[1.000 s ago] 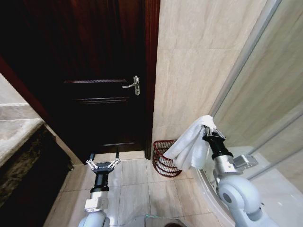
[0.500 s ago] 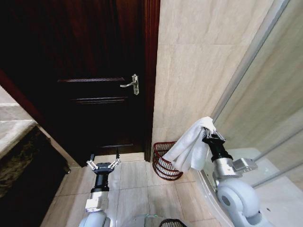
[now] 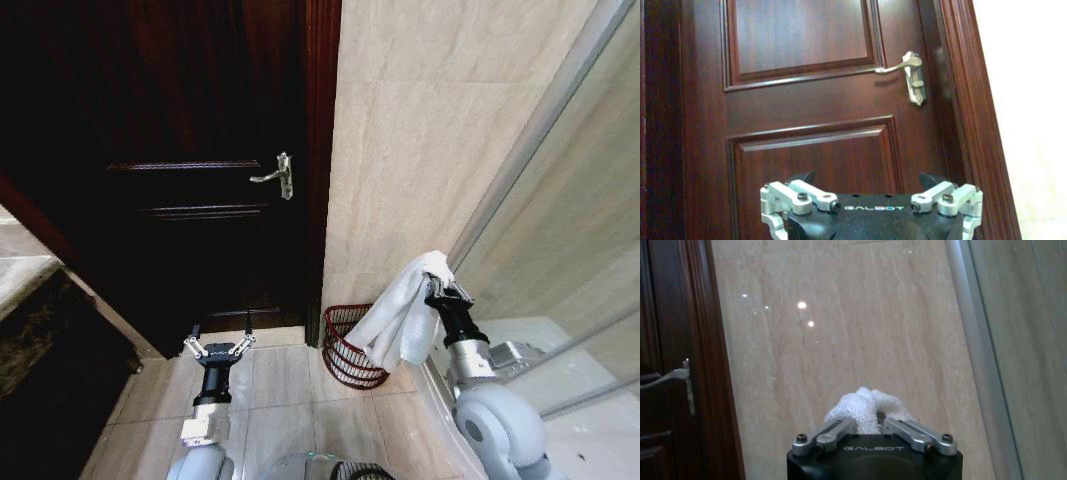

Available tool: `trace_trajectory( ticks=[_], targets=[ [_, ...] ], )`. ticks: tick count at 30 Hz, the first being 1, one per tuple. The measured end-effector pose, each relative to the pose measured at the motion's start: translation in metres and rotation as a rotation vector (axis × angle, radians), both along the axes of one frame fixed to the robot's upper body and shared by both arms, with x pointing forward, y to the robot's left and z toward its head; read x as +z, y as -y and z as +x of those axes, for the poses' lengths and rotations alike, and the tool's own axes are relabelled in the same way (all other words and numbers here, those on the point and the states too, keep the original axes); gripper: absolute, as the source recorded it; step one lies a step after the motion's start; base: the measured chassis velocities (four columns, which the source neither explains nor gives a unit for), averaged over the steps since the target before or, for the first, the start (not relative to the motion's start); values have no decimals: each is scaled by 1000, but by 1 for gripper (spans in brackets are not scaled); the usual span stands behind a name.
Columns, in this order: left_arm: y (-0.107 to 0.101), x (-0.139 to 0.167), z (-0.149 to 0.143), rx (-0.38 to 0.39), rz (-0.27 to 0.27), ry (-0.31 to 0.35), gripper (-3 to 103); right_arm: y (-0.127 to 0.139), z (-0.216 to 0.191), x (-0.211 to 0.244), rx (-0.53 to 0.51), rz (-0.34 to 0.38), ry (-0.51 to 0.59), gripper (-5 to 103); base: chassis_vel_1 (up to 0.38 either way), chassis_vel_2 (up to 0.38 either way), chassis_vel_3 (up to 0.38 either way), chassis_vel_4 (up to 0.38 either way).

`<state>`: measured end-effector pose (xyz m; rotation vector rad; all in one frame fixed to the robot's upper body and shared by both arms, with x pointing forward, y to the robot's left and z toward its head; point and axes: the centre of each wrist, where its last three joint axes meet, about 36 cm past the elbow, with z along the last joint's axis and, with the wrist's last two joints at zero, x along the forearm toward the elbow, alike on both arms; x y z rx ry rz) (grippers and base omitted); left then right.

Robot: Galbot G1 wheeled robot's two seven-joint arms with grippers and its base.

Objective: Discard the used towel into the hamper.

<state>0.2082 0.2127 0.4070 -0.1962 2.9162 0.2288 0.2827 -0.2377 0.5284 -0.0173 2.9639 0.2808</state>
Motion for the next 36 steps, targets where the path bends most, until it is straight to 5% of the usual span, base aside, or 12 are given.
trace_trajectory(
  ticks=[36],
  targets=[
    [-1, -4, 3, 4, -10, -4, 100, -7, -12, 9, -12, -9, 42, 3, -56, 61, 59, -52]
  ],
)
